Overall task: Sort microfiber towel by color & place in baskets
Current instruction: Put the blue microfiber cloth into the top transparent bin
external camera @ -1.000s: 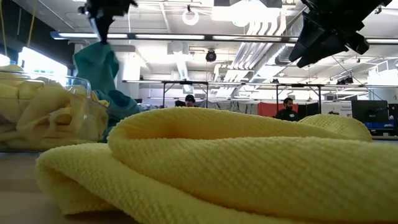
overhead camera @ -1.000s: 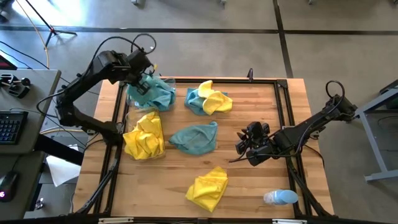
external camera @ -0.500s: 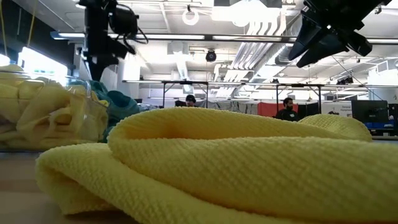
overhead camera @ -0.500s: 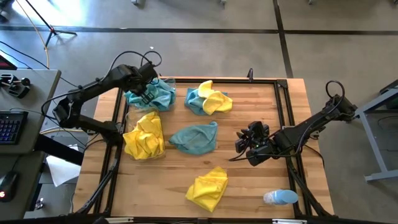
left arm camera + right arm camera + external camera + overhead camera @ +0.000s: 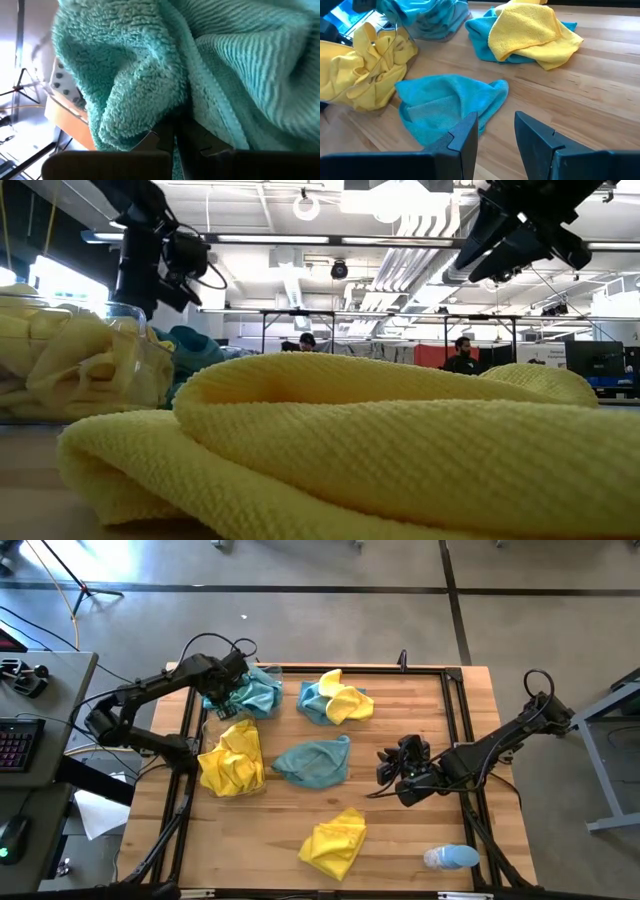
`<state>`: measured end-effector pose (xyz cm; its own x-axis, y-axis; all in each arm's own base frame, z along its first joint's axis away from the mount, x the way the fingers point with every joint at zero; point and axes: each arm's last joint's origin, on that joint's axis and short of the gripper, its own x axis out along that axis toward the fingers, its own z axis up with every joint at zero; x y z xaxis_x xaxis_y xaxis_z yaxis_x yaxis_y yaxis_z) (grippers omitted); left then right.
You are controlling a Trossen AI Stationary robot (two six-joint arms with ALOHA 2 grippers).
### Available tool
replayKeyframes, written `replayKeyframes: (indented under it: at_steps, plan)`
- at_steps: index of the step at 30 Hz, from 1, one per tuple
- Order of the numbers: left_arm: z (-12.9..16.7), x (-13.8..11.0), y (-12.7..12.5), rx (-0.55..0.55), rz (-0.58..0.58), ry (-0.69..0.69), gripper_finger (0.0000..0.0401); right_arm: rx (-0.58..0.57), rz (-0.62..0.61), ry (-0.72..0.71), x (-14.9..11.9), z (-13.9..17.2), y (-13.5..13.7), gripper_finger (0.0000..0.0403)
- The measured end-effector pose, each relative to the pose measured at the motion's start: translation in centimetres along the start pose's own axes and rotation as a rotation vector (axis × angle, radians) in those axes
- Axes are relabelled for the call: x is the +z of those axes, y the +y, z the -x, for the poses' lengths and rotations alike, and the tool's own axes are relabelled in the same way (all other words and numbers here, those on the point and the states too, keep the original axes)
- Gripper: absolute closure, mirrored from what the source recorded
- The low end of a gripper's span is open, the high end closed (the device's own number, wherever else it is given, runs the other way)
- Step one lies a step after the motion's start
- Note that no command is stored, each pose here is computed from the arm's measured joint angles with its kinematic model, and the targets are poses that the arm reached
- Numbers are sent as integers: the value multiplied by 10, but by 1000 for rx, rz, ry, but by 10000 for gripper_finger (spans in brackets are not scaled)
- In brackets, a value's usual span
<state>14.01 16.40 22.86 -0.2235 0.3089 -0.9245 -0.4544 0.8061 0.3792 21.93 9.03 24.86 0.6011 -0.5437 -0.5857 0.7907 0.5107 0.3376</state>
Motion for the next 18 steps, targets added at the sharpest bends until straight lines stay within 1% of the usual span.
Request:
replayKeyframes:
  at_steps: [4, 6, 10, 18]
  plan:
    - [-14, -6, 2, -30, -29, 26, 401, -3, -14, -5, 2, -2, 0, 279]
    - [-21, -8, 3, -47, -21, 25, 401, -7, -12, -7, 3, -3, 0, 279]
    - [-31, -9, 5, -41, -16, 4, 401, -16, -11, -11, 5, -6, 0, 279]
    - [-33, -5, 7, -7, -8, -38, 398, -36, -8, -18, 9, -10, -2, 279]
